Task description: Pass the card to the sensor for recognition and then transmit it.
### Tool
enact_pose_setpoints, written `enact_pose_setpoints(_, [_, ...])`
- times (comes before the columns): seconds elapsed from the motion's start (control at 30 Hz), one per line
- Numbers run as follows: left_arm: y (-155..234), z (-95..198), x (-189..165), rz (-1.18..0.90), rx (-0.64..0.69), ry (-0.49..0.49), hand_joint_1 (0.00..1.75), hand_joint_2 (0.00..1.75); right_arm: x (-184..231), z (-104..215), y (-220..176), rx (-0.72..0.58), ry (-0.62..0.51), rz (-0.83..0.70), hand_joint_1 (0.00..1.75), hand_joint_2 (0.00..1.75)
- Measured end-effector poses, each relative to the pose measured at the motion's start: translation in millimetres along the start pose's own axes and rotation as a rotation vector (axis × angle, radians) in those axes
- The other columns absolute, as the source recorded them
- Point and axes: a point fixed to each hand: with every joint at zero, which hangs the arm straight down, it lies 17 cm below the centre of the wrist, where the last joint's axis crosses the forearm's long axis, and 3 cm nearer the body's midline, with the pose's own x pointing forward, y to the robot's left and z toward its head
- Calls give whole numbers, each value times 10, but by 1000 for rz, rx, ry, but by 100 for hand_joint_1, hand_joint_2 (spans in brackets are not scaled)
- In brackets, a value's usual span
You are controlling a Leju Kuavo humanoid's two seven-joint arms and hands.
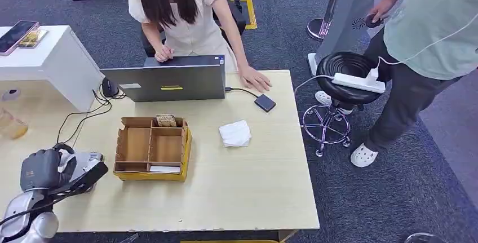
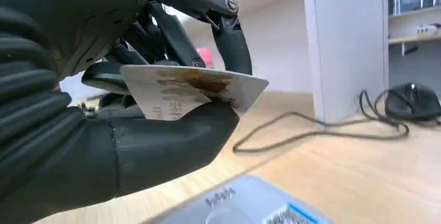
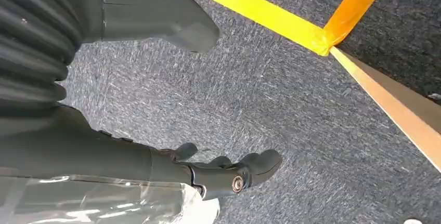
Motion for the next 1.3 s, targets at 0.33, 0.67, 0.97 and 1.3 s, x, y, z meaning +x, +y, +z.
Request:
enact_pose_setpoints(0.33, [-308,138,-15,56,-92,31,175,175,-2,6,-3,-3,-4,3,0,175])
enact_pose_setpoints(0.67, [-439,213,-49,80,-133,50,175,175,5,7,-6,-6,-9,3,0,175])
enact_pose_setpoints(0.97, [-493,241,-16,106,-148,52,175,175,13,2,-22,-12,-13,0,0,175])
enact_pose_setpoints(1.3, [-639,306,38,153,-194,59,175,175,15,1,-27,-14,-15,6,0,175])
